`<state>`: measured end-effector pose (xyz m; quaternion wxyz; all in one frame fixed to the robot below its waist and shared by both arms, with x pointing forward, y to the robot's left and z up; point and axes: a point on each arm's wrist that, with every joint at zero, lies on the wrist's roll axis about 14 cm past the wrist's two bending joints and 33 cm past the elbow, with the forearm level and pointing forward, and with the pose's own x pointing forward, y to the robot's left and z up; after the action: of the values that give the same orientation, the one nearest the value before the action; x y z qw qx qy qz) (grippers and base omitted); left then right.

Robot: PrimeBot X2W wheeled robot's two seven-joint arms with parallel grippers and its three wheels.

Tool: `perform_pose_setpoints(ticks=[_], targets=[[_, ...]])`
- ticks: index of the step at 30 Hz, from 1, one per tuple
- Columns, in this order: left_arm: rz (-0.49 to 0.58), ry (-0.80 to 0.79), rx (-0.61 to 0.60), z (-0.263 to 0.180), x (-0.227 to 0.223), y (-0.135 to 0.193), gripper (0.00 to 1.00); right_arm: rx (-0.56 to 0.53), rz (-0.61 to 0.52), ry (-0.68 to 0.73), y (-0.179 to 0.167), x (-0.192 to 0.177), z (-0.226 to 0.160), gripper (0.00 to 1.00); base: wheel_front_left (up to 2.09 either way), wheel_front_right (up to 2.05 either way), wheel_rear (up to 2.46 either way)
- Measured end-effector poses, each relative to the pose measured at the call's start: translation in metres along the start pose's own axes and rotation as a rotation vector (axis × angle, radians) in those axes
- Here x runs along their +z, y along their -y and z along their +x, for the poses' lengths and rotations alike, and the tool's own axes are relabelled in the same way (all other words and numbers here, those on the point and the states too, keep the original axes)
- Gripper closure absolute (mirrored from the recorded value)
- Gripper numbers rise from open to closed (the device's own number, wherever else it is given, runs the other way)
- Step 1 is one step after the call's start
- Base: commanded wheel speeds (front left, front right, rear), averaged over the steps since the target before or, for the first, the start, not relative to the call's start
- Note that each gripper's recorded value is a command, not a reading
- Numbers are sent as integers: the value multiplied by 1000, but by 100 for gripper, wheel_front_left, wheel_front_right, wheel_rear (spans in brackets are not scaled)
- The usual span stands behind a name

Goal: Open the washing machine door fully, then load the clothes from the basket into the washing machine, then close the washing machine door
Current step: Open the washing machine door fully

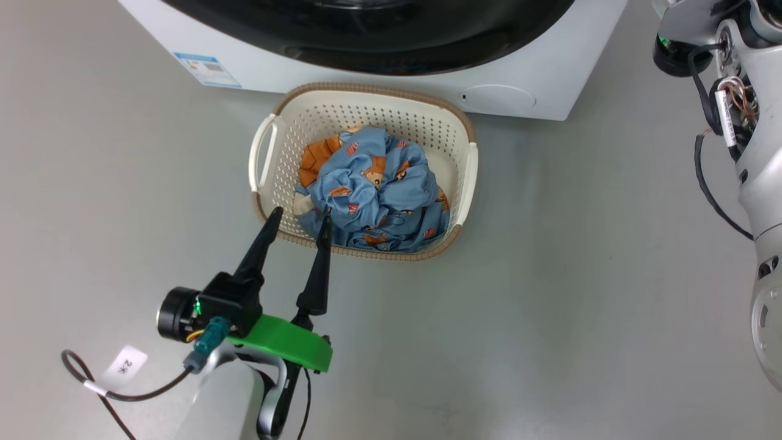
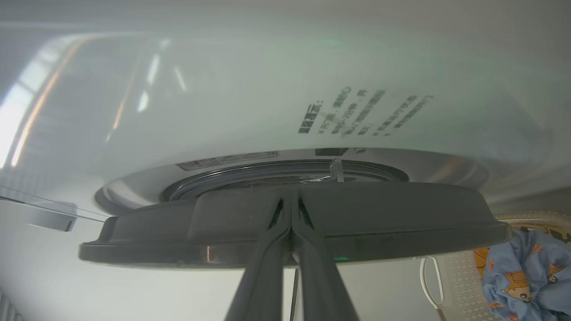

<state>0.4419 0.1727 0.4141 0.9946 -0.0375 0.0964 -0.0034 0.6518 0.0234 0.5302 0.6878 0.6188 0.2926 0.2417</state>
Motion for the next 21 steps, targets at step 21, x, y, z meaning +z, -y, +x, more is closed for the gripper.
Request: perform_pose_setpoints(ticks=[21], targets=[[-11,-22,-11,3,-7,6,0,-30,-38,-75,12,-10,15,100,0,0,0]])
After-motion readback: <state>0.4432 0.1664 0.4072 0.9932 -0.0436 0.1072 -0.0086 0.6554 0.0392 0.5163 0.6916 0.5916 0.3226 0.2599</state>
